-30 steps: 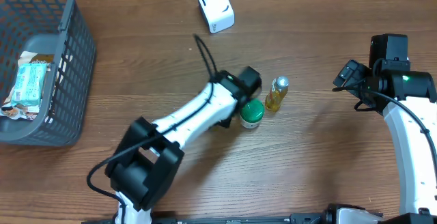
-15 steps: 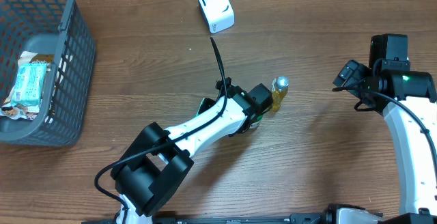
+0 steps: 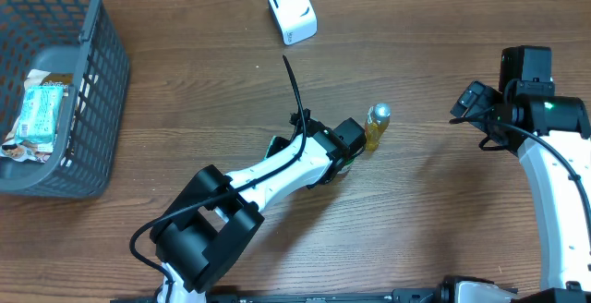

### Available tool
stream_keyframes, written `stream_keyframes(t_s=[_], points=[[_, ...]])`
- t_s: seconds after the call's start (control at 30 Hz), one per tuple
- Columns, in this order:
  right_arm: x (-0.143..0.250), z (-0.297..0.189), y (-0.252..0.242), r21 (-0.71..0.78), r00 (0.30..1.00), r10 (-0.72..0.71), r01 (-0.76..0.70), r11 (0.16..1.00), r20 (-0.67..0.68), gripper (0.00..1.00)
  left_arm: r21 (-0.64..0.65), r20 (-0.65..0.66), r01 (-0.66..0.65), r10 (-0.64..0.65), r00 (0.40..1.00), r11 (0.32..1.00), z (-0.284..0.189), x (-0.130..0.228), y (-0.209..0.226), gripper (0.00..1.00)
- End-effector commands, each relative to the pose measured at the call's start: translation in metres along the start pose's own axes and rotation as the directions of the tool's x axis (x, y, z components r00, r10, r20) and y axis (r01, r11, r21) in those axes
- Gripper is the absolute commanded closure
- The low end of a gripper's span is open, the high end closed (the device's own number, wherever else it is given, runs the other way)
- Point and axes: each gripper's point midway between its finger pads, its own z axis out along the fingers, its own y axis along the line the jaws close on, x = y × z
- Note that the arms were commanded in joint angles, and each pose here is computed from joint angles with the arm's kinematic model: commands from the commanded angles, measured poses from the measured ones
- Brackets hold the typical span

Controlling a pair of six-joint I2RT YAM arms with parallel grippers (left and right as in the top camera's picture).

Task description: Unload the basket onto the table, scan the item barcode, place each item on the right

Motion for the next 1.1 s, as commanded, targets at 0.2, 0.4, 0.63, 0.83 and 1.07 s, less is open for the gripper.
stream_keyframes(t_s=[0.2, 0.4, 0.63, 0.83, 1.07], points=[[-0.0044, -0.0021, 0.0003, 0.000, 1.000, 0.011, -0.011, 1.000, 0.014, 0.00, 0.032, -0.014, 0.020, -0.019, 1.000, 0.999, -0.0010, 0.0039, -0.0074, 0.94], [-0.0044, -0.0021, 0.0003, 0.000, 1.000, 0.011, -0.011, 1.000, 0.014, 0.00, 0.044, -0.022, 0.018, -0.017, 1.000, 0.999, -0.0011, 0.0050, -0.0094, 0.88], [-0.0044, -0.0021, 0.0003, 0.000, 1.000, 0.011, -0.011, 1.000, 0.014, 0.00, 0.045, -0.023, 0.018, -0.017, 1.000, 0.999, -0.0012, 0.0051, -0.0095, 0.86], [-0.0044, -0.0021, 0.0003, 0.000, 1.000, 0.011, -0.011, 1.000, 0.014, 0.00, 0.048, -0.018, 0.022, -0.021, 1.000, 0.999, -0.0020, 0.0033, -0.0099, 0.85], [-0.0044, -0.0021, 0.0003, 0.000, 1.000, 0.011, -0.011, 1.000, 0.014, 0.00, 0.057, -0.004, 0.033, -0.033, 0.999, 0.998, -0.0059, -0.0032, -0.0105, 0.87]])
